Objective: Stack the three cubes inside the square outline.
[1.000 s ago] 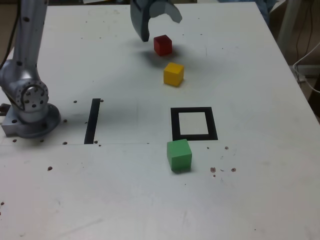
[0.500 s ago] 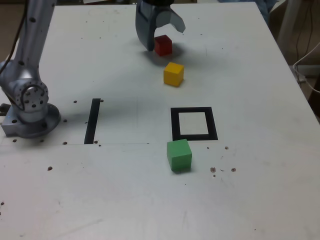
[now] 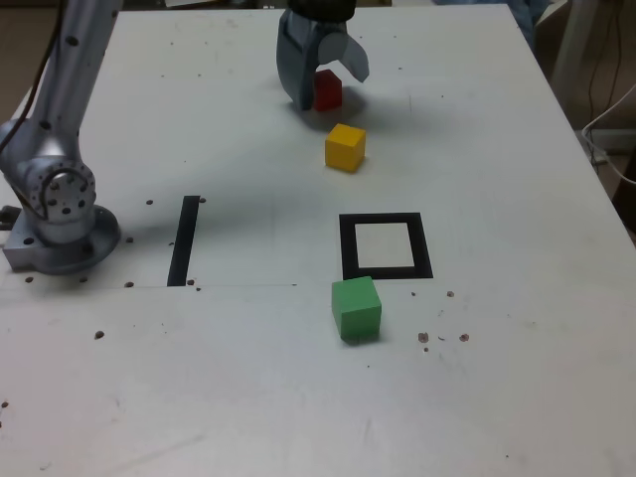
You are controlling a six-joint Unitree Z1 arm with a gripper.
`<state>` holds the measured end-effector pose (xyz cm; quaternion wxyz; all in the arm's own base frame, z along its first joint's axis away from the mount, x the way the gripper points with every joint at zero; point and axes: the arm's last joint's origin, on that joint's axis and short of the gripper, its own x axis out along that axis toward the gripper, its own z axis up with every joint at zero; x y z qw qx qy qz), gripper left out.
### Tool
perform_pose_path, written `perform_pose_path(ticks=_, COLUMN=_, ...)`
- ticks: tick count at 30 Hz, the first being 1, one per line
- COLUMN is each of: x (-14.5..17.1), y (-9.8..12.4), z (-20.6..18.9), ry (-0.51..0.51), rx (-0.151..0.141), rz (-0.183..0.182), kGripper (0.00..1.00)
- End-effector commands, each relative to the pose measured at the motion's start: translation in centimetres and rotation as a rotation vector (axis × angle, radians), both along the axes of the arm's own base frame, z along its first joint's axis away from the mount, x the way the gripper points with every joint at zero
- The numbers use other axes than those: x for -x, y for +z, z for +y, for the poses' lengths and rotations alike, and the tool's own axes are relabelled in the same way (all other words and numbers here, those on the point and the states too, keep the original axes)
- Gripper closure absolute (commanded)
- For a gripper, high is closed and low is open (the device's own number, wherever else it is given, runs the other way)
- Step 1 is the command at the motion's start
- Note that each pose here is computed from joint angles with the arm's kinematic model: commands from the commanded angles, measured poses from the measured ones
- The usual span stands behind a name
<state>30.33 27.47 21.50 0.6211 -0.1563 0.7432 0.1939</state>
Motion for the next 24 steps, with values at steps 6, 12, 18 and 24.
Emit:
perform_pose_path(ticks=6, x=-0.05, y=0.00, z=0.09, ry=0.016, rx=-0.019, rz=0.012, kGripper=0.47)
perform_pose_path(ticks=12, x=-0.07, y=-0.13, z=0.10, ry=0.020, rx=-0.017, rz=0.013, kGripper=0.54)
perform_pose_path(ticks=18, x=-0.40, y=-0.65, z=0.24, ry=0.018, rx=-0.020, rz=0.007, kGripper=0.63)
perform_pose_path(ticks=24, x=-0.71, y=-0.60, z=0.25, ry=0.016, rx=-0.029, rz=-0.016, kGripper=0.77)
